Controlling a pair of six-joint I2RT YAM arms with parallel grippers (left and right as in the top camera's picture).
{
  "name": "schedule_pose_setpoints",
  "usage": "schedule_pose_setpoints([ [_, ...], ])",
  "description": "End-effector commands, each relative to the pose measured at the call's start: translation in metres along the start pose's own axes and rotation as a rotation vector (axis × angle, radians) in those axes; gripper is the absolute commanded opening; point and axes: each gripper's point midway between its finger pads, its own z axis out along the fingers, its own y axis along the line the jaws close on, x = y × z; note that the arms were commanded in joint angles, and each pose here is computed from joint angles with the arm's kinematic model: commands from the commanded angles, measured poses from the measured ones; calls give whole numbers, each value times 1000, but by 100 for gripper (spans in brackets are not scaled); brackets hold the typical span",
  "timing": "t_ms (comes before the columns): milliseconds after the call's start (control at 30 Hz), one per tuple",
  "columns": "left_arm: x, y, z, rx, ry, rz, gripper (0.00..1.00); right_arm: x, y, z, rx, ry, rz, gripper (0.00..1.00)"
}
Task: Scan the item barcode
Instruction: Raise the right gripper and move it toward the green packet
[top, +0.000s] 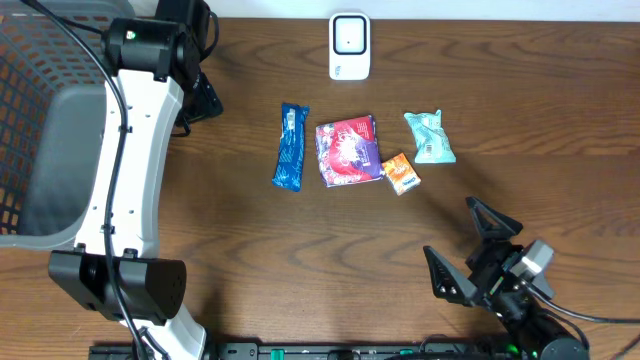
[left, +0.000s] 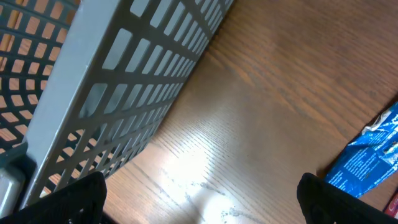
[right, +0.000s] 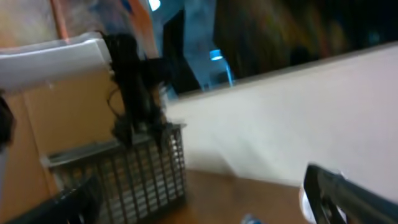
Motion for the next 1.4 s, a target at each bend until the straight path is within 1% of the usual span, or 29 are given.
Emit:
schedule_pose_setpoints([
  [0, 1, 1, 3, -10, 7, 8, 98, -36, 13, 9, 20, 40, -142, 99],
  [133, 1, 1, 3, -10, 8, 8, 98, -34, -2, 17, 125, 263, -241, 99],
  [167, 1, 1, 3, -10, 8, 8, 98, -33, -9, 18, 160, 307, -242, 99],
  [200, 1, 1, 3, -10, 7, 8, 98, -31, -23, 18, 237, 391, -233, 99],
  [267, 1, 1, 3, -10, 8, 8, 98, -27, -42, 18, 330, 508, -218, 99],
  [367, 1, 1, 3, -10, 7, 8, 98, -18, -67, 18, 431, 684, -170, 99],
  [433, 1, 1, 3, -10, 7, 8, 98, -5, -84, 21, 468, 843, -115, 99],
  [533, 1, 1, 3, -10, 7, 8, 98, 12, -98, 27, 467, 1018, -43, 99],
  [633, 1, 1, 3, -10, 8, 8, 98, 23, -109, 38, 459, 1131, 52, 99],
  [800, 1, 1, 3, -10, 8, 8, 98, 31, -119, 64, 398, 1183, 151, 99],
  [933, 1, 1, 3, -10, 7, 8, 98, 44, -129, 63, 417, 1221, 167, 99],
  [1033, 1, 1, 3, -10, 8, 8, 98, 54, -158, 46, 554, 1287, 96, 99],
  [1100, 1, 1, 3, -10, 8, 8, 98, 60, -174, 37, 639, 1318, 85, 99],
  [1167, 1, 1, 3, -10, 8, 8, 98, 65, -190, 32, 744, 1311, 123, 99],
  [1200, 1, 1, 3, -10, 8, 8, 98, 73, -209, 29, 835, 1290, 193, 99],
  [1300, 1, 1, 3, -10, 8, 8, 98, 87, -232, 26, 914, 1263, 277, 99],
  [1367, 1, 1, 3, -10, 7, 8, 98, 101, -239, 28, 912, 1264, 326, 99],
])
